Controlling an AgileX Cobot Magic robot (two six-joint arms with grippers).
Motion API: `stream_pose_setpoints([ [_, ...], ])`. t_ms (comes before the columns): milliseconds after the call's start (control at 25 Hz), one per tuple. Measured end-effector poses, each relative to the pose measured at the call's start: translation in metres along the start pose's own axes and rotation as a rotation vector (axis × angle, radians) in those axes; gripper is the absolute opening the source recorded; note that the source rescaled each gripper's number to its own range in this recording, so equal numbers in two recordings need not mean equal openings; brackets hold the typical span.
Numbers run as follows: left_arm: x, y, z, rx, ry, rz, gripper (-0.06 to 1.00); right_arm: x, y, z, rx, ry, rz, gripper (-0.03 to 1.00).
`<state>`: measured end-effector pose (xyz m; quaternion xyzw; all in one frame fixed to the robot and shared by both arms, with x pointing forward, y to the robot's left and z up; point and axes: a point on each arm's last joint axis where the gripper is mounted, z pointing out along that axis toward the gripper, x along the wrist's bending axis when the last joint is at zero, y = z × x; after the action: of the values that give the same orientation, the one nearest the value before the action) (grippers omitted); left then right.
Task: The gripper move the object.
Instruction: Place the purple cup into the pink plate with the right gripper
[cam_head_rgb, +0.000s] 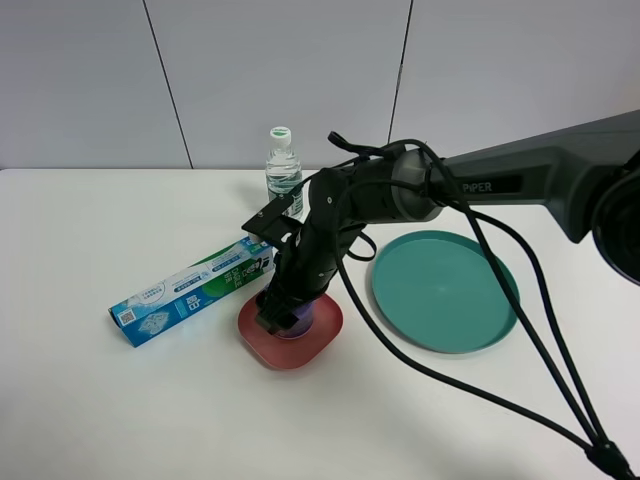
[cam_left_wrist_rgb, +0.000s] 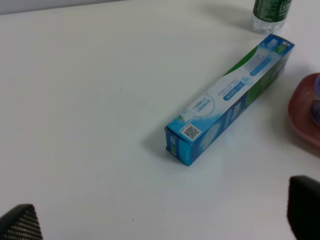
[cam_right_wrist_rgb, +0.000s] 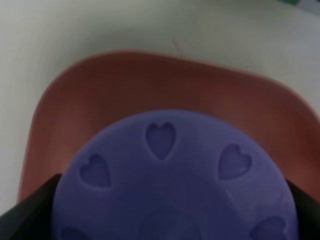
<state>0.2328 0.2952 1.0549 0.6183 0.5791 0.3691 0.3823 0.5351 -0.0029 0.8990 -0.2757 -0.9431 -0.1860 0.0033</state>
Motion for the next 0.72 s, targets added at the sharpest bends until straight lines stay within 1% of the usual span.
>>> stream_pose_setpoints([
  [400, 0.0, 0.0, 0.0, 0.0, 0.0, 0.0, 1.0, 0.001, -0.002, 0.0, 0.027, 0.016, 0.001, 0.01],
  [440, 0.0, 0.0, 0.0, 0.0, 0.0, 0.0, 1.0, 0.001, -0.002, 0.0, 0.027, 0.015, 0.0, 0.06],
  [480, 0.0, 0.0, 0.0, 0.0, 0.0, 0.0, 1.0, 0.001, -0.002, -0.001, 0.026, 0.014, -0.002, 0.24],
  [520, 0.0, 0.0, 0.0, 0.0, 0.0, 0.0, 1.0, 0.001, -0.002, -0.002, 0.023, 0.011, -0.005, 0.48],
  [560, 0.0, 0.0, 0.0, 0.0, 0.0, 0.0, 1.0, 0.001, -0.001, -0.004, 0.018, 0.008, -0.009, 0.63],
  [600, 0.0, 0.0, 0.0, 0.0, 0.0, 0.0, 1.0, 0.002, 0.0, -0.007, 0.012, 0.006, -0.011, 0.75],
  [640, 0.0, 0.0, 0.0, 0.0, 0.0, 0.0, 1.0, 0.002, 0.0, -0.008, 0.009, 0.005, -0.012, 0.82],
  [720, 0.0, 0.0, 0.0, 0.0, 0.0, 0.0, 1.0, 0.002, 0.001, -0.011, 0.002, 0.002, -0.015, 0.89],
])
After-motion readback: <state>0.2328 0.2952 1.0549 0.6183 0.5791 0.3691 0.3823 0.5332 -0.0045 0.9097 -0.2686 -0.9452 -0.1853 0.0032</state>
